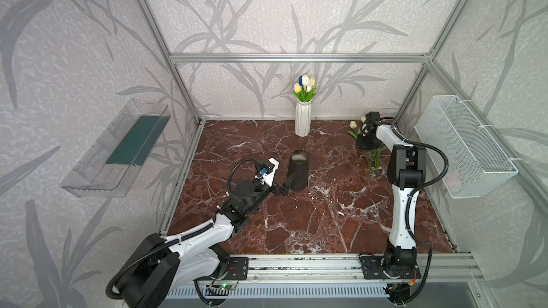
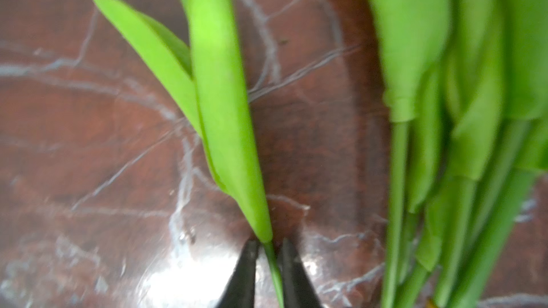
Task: Arrange the flowers into the vase
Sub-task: 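Grasp a white tulip stem from the bundle with the right gripper, then lift the white tulip and carry it over the black vase with the right gripper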
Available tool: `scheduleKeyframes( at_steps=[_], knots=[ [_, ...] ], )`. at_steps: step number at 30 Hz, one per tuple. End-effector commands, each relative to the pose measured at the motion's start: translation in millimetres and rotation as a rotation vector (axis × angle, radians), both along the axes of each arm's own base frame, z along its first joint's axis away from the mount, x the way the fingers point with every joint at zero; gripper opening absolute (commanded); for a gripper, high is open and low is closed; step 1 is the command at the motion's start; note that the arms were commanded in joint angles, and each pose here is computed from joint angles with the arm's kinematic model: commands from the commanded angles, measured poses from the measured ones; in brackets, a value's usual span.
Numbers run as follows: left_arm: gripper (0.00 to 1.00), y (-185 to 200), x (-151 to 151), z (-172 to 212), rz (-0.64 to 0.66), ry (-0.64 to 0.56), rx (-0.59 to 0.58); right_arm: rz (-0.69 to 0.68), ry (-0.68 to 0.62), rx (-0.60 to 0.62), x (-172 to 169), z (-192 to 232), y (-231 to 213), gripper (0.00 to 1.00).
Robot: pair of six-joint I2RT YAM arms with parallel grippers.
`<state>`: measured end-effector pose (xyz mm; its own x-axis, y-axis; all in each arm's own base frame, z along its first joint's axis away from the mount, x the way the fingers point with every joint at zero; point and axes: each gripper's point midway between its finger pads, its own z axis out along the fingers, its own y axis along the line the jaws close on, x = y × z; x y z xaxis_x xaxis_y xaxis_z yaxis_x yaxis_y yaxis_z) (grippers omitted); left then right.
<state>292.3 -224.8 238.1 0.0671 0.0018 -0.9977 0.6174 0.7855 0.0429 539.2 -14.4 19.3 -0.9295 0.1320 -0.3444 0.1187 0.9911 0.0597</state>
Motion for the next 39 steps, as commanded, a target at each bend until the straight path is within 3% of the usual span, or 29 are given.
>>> scheduleKeyframes(
  at_steps=[1, 4, 12, 20, 25, 30, 39],
  knots=[
    [0.99, 2, 5, 21, 0.012, -0.078, -0.061, 0.092, 0.008, 0.103, -17, 4, 38, 0.07],
    [0.99, -5, 3, 19, -0.03, -0.064, -0.053, 0.119, -0.032, 0.111, -27, 17, 56, 0.0],
    [0.99, 13, 0, 2, 0.039, -0.039, -0.079, 0.13, -0.166, 0.194, -46, 69, 74, 0.0],
    [0.99, 26, 3, 7, 0.115, -0.08, -0.085, 0.187, -0.534, 0.367, -77, 170, 100, 0.0],
    [0.99, 28, 12, 8, 0.157, -0.099, -0.061, 0.368, -0.836, 0.494, -117, 256, 140, 0.0],
    [0.99, 38, 13, 19, 0.212, -0.174, -0.102, 0.538, -1.096, 0.536, -163, 320, 182, 0.0],
    [0.99, 35, 22, 5, 0.23, -0.132, -0.044, 0.804, -1.388, 0.72, -213, 392, 271, 0.0]
  ],
)
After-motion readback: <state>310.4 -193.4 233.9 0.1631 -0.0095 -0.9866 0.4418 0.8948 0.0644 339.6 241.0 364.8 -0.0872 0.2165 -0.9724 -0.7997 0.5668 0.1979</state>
